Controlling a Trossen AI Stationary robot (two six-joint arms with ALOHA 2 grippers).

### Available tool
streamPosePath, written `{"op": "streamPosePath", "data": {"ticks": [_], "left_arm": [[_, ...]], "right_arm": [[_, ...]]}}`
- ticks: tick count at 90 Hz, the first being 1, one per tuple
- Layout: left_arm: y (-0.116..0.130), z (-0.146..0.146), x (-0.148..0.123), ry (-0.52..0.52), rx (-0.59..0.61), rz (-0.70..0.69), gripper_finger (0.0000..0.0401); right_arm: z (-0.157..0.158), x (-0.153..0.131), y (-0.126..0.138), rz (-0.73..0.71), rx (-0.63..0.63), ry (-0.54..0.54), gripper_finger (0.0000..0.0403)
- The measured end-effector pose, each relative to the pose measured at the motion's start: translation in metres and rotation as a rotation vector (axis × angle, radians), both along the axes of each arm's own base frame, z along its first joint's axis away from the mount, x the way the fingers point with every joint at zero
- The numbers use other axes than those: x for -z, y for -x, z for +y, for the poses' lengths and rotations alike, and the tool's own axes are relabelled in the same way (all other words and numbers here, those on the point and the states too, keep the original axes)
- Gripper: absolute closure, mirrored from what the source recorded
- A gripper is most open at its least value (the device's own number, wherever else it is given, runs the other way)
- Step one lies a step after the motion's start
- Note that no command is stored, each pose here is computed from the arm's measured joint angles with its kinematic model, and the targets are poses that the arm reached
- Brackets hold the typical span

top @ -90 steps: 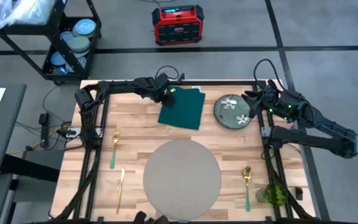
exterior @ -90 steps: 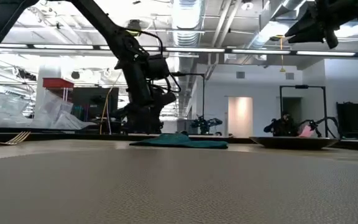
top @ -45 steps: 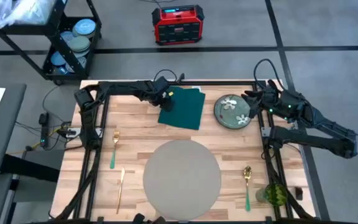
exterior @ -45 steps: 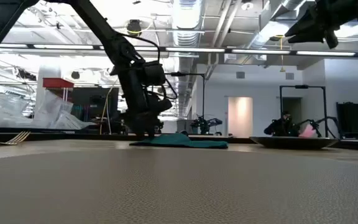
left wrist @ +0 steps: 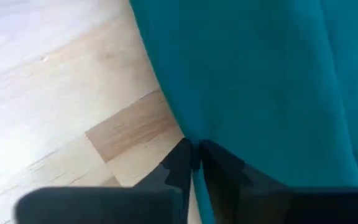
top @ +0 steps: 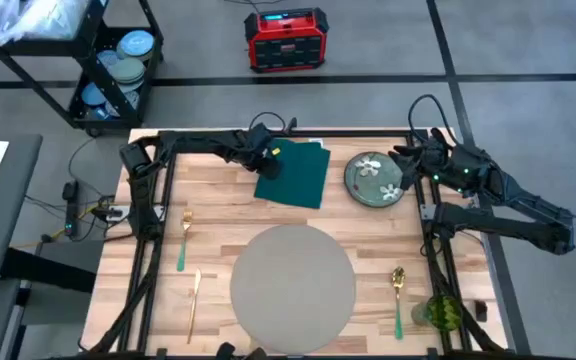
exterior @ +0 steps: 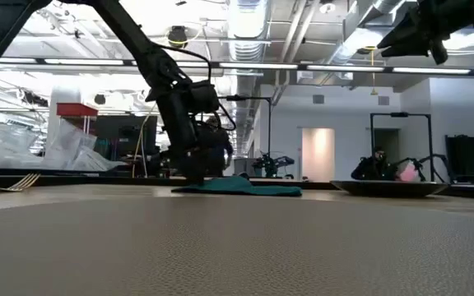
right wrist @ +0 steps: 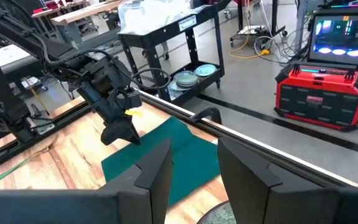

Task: Set table place
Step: Fold the green napkin

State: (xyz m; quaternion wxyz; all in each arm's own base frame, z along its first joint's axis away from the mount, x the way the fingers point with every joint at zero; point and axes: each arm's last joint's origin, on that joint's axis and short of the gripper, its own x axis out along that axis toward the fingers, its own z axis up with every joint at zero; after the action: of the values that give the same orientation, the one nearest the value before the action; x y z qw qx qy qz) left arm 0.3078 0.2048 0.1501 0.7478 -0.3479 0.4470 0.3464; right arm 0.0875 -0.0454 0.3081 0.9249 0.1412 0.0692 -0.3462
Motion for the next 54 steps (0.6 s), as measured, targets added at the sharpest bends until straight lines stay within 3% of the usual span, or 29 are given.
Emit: {"op": "streamPosePath", "data": {"ticks": [23, 35, 54], "left_arm": [[0.002, 0.001, 0.001, -0.003, -0.007, 0.017, 0.0401], [0.01, 0.005, 0.0, 0.037, -0.07, 0.047, 0.0401], [0.022, 0.009, -0.019, 0.036, -0.132, 0.026, 0.0401]], "right_arm": [[0.0, 0.0, 0.0, 0.0, 0.003, 0.001, 0.0284], [0.0, 0.0, 0.0, 0.0, 0.002, 0.001, 0.0284], [0.0, 0.0, 0.0, 0.0, 0.002, 0.0, 0.0284]]}}
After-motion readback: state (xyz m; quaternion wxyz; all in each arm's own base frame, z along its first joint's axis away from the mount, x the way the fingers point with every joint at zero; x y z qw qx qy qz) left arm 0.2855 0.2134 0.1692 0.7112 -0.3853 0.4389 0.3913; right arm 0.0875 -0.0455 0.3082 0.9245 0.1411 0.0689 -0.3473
